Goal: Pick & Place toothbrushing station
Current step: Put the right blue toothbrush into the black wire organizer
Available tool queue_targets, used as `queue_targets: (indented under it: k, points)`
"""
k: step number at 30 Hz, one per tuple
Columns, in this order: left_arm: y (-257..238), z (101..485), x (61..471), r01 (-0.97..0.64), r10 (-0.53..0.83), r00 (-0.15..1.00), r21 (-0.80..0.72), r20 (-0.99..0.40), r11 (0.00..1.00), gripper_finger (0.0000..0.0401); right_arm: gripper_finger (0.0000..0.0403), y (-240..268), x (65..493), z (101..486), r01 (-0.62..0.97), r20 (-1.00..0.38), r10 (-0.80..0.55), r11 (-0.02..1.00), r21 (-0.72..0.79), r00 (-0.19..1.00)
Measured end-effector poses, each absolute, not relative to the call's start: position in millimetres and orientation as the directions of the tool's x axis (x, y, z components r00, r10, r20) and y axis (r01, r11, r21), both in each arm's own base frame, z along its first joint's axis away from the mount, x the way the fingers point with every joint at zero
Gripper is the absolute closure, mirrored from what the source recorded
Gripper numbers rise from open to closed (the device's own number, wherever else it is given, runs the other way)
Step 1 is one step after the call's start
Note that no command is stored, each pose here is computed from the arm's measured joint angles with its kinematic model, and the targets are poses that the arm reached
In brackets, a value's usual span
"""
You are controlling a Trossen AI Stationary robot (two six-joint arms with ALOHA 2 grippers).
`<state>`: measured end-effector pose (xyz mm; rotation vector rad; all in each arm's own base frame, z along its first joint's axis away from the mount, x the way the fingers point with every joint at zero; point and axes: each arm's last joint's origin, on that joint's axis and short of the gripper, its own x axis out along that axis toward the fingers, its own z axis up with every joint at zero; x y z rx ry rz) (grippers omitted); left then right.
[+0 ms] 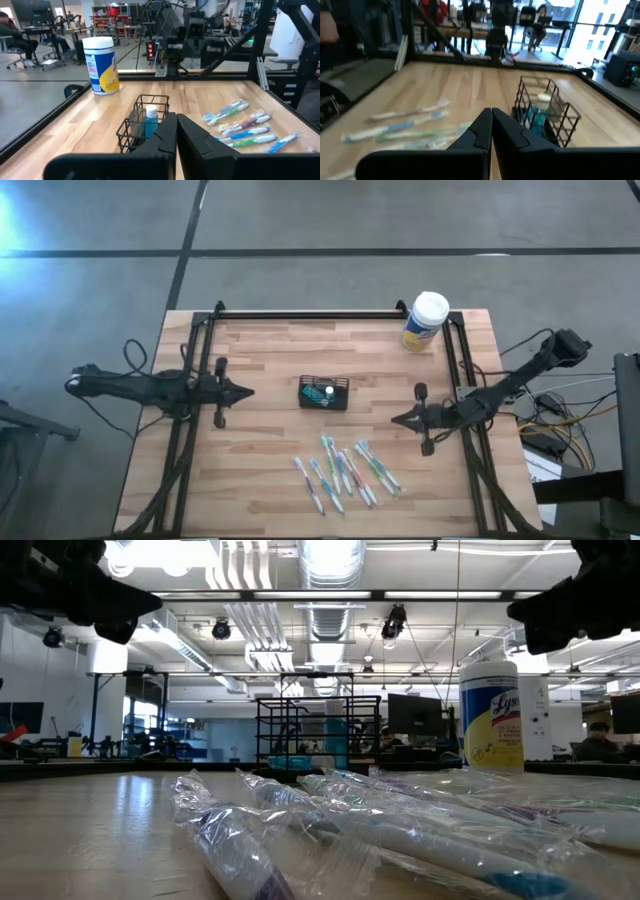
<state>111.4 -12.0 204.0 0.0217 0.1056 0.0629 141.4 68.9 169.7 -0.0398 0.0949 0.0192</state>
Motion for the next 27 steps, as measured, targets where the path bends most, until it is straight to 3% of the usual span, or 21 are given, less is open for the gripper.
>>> queue_targets:
  k: [8, 12, 18, 27]
  points:
    - [-12, 203, 110, -0.063, 0.064, 0.992, 0.014, -0.111, 0.998, 0.0387, 0.0394, 86, 172, 187, 0.034, -0.057, -0.033, 0.999, 0.012, 0.998]
    - [-12, 203, 110, -0.064, 0.064, 0.992, 0.010, -0.111, 0.998, 0.0389, 0.0394, 101, 197, 200, 0.042, -0.126, -0.045, 0.999, -0.022, 0.991]
    - [-12, 203, 110, -0.060, 0.064, 0.992, 0.041, -0.113, 0.997, 0.0388, 0.0394, 119, 233, 210, 0.207, -0.285, -0.215, 0.977, -0.058, 0.934]
    - [-12, 203, 110, -0.056, 0.065, 0.991, 0.080, -0.118, 0.995, 0.0387, 0.0394, 134, 258, 213, 0.194, -0.386, -0.240, 0.969, -0.156, 0.890]
